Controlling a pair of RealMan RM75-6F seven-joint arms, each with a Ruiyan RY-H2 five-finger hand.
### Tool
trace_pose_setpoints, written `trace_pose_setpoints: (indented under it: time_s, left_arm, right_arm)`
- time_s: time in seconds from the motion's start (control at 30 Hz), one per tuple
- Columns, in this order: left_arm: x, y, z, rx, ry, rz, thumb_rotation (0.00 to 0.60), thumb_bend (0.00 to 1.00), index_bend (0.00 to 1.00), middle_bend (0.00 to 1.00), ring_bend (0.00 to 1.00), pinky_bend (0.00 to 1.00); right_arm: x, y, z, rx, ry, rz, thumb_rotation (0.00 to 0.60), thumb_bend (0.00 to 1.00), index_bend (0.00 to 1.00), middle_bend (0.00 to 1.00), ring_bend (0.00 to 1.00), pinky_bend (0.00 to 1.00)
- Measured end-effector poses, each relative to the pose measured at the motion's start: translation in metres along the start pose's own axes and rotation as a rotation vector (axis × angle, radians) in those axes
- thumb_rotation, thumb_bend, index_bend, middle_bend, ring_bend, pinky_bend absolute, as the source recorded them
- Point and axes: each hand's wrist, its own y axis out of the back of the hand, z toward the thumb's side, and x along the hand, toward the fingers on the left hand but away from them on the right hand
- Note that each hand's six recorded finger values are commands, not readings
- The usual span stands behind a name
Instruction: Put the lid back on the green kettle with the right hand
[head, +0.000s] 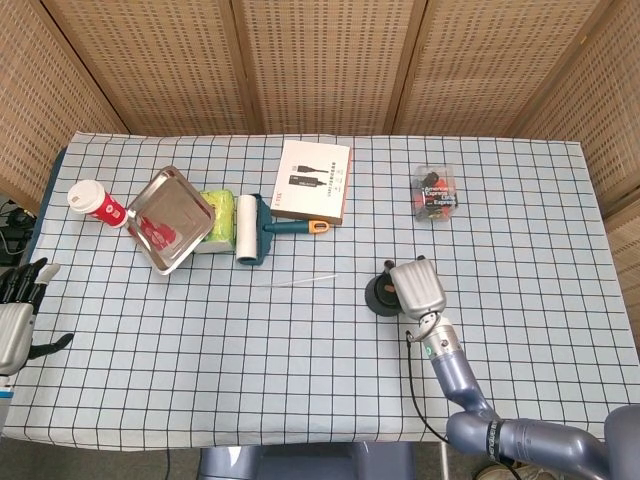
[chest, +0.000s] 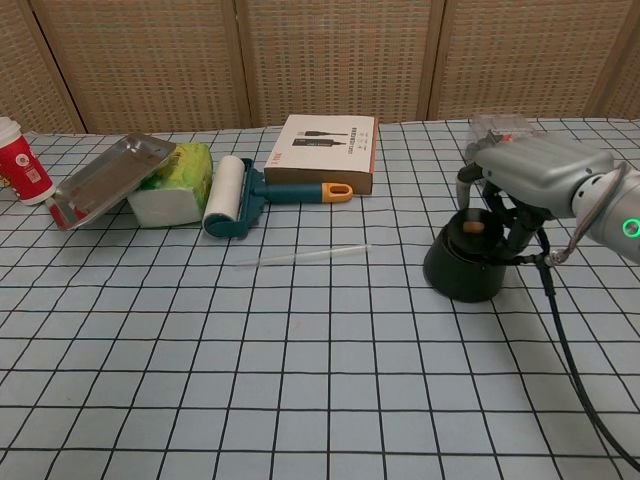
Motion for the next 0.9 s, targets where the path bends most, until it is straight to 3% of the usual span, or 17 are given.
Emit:
trace_pose_setpoints:
  time_s: [0.6, 0.8, 0.9]
  left_arm:
    - [-0.005, 0.004, 0.002, -0.009, -0.013, 0.005, 0.600, 0.03, 0.00, 0.00, 0.00, 0.00]
    - [-0.005, 0.006, 0.001, -0.014, -0.012, 0.013, 0.600, 0.03, 0.00, 0.00, 0.00, 0.00]
    - [-0.006, 0.007, 0.001, -0.017, -0.012, 0.021, 0.600, 0.03, 0.00, 0.00, 0.00, 0.00]
  right_arm:
    - [0.012, 0.007, 0.005, 0.037, -0.017, 0.011, 0.600, 0.34, 0.31, 0.72, 0.72, 0.52]
    - [0.021, 0.014, 0.005, 0.030, -0.013, -0.030, 0.600, 0.34, 0.29, 0.50, 0.55, 0.45]
    - [0.031, 0.020, 0.003, 0.025, -0.013, -0.071, 0.600, 0.34, 0.28, 0.35, 0.41, 0.34]
